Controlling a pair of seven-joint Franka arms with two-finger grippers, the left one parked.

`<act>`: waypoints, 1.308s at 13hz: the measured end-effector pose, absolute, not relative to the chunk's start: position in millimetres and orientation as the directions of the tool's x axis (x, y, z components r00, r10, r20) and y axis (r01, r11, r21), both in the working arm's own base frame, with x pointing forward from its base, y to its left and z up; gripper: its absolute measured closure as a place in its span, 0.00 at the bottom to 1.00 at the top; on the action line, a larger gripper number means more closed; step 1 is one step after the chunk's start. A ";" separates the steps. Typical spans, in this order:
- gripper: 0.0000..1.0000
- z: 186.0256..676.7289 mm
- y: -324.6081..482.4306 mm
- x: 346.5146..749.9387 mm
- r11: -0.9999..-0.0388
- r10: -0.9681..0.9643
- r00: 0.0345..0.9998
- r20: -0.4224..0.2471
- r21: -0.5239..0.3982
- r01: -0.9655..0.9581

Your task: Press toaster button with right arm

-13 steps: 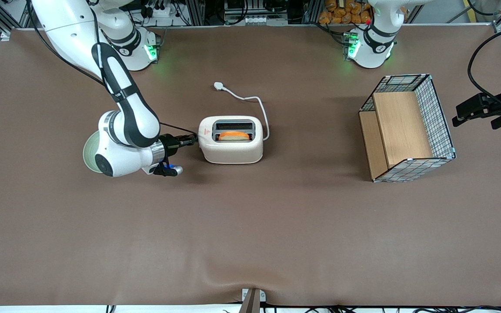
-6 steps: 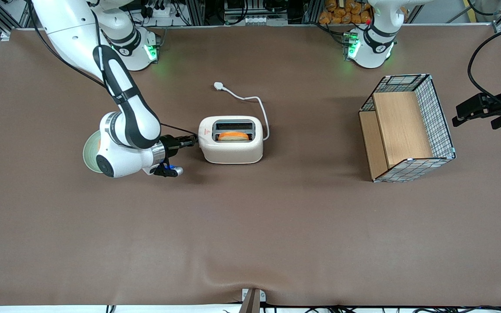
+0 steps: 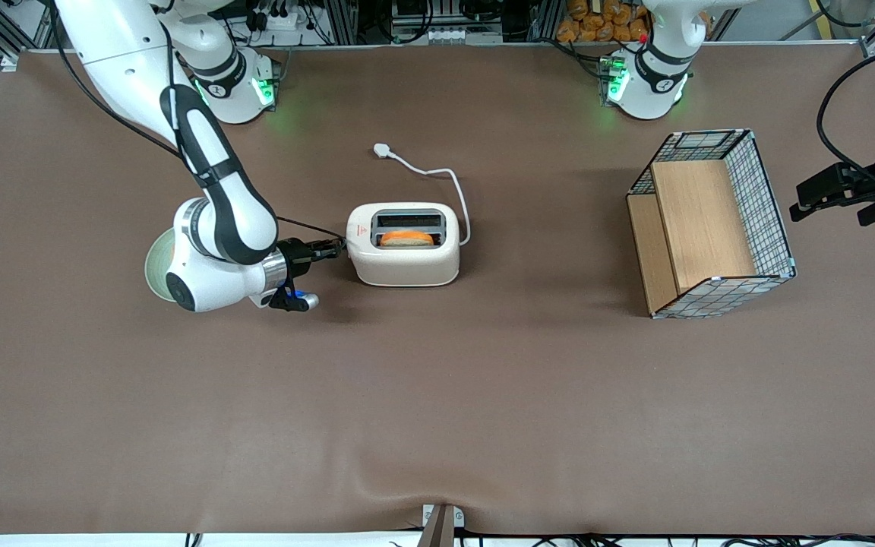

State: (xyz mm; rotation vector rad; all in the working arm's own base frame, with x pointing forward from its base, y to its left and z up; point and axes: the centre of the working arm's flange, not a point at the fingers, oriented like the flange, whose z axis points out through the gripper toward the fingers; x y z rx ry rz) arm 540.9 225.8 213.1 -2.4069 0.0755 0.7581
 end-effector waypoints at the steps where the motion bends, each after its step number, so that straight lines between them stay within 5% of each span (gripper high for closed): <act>1: 0.99 212.6 225.5 541.1 -0.810 0.125 0.836 -0.535 -0.542 -0.225; 17: 0.99 196.9 212.8 541.3 -0.750 0.193 0.843 -0.502 -0.630 -0.203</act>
